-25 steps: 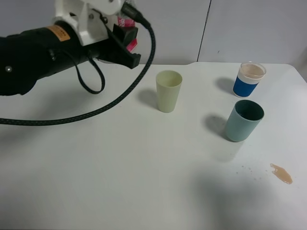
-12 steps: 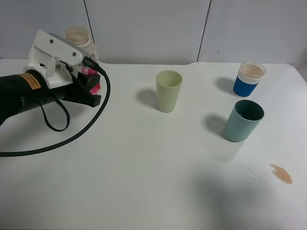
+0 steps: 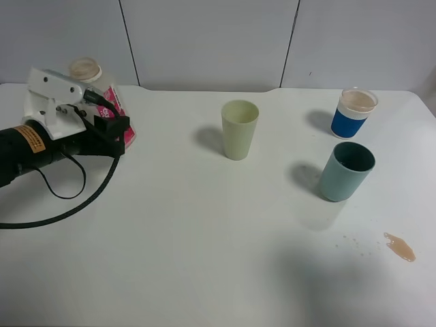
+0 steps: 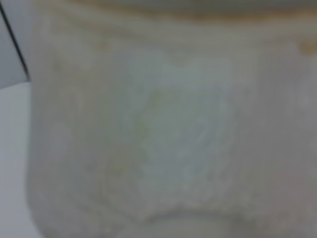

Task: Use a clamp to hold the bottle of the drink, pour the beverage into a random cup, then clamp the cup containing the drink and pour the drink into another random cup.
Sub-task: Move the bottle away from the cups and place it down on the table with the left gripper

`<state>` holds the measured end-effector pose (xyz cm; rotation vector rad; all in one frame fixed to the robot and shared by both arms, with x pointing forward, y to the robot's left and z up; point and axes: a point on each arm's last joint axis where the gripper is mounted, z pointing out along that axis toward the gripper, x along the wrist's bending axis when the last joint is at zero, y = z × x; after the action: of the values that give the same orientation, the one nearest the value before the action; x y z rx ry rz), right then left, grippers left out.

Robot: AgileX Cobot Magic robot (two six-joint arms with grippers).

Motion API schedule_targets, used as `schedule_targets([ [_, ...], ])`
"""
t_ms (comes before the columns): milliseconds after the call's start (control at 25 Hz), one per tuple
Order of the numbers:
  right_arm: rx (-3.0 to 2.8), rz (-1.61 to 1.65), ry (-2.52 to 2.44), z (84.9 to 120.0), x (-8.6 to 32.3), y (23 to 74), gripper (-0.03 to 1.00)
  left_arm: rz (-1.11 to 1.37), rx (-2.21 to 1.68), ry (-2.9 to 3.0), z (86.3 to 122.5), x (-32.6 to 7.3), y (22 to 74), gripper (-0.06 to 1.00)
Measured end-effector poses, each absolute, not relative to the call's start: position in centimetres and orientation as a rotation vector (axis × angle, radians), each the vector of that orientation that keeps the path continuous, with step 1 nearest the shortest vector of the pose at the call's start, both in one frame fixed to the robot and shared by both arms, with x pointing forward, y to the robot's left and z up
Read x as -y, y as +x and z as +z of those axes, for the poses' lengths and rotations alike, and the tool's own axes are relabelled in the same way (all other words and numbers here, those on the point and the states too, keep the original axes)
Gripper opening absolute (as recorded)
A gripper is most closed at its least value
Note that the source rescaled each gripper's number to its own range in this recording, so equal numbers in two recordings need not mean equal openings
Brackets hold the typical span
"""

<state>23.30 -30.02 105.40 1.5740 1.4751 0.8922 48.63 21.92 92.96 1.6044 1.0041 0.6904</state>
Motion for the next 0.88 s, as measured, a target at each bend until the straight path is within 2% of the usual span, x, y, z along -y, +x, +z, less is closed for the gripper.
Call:
schedule_targets([
  [560, -1.475, 0.892, 1.574, 105.4, 30.0, 23.3, 0.85, 0.685, -0.958, 1.677, 88.1, -23.0, 49.4, 0.05],
  [880, -1.475, 0.892, 1.574, 105.4, 30.0, 23.3, 0.85, 0.652, -0.94, 1.688, 86.8, -22.8, 49.2, 0.05],
])
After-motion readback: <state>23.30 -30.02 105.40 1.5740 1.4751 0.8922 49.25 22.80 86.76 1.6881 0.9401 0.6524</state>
